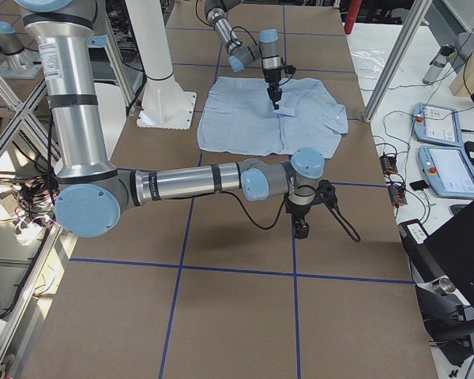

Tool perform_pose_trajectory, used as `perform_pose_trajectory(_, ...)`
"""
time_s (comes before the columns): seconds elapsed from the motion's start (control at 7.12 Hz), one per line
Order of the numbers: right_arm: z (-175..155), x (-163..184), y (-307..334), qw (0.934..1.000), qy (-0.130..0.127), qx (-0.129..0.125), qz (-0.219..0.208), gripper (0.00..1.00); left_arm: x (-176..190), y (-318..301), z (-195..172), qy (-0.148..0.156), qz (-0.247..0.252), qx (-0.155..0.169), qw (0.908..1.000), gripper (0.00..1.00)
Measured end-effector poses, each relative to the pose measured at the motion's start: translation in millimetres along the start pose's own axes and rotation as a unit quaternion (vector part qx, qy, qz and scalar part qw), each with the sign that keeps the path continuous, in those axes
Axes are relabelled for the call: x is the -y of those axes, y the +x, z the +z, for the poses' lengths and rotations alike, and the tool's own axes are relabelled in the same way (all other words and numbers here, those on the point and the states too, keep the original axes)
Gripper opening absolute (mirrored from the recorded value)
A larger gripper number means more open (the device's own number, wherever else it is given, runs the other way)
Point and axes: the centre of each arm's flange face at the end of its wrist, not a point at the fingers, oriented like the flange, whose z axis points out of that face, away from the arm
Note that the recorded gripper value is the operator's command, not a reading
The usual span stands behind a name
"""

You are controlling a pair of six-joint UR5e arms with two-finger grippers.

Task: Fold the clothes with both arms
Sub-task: 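Carry the grasped sleeve across the shirt front with the left gripper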

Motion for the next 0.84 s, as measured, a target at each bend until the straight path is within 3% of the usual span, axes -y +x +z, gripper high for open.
perform_pose_trajectory(0.42,1,0,0,1.0,-0.001,0.005,0.001,1.0,-68,4,31,-0.011,0.027,-0.003,0.9996,1.0)
perform_pose_trajectory(0.84,-3,1,-8,0.9998,0.003,0.007,0.016,1.0,-68,-5,31,-0.025,0.077,0.006,0.9967,1.0)
